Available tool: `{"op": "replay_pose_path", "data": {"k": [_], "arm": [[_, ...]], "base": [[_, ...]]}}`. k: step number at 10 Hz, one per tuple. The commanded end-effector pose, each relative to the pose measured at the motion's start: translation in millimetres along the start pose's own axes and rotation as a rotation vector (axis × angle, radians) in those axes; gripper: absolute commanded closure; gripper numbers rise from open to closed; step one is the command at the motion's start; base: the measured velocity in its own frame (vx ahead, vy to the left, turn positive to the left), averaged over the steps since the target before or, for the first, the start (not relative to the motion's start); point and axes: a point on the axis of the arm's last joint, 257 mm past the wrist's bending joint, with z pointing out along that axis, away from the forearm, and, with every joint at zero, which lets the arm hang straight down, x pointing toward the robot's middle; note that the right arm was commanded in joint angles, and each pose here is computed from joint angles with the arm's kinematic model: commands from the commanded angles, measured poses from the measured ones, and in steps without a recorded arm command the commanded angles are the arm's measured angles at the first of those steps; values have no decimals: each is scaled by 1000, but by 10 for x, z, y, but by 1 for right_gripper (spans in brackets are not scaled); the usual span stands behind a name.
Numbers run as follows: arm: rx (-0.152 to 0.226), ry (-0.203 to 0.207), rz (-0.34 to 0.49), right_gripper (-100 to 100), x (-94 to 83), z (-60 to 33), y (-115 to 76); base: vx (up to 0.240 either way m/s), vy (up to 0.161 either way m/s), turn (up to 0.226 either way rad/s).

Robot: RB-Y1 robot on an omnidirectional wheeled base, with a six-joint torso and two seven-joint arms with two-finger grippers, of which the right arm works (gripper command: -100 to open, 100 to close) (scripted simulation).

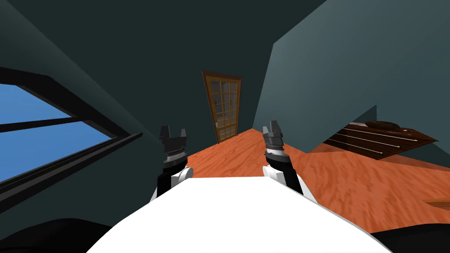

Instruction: Pull the door open

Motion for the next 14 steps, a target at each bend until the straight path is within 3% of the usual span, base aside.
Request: {"op": "replay_pose_path", "data": {"k": [1, 9, 14], "arm": [[6, 19, -18, -100, 77, -18, -71], [30, 119, -109, -100, 492, -141, -435], [40, 195, -175, -100, 810, -264, -685]], "base": [[143, -63, -57], [151, 59, -75], [117, 55, -80]]}}
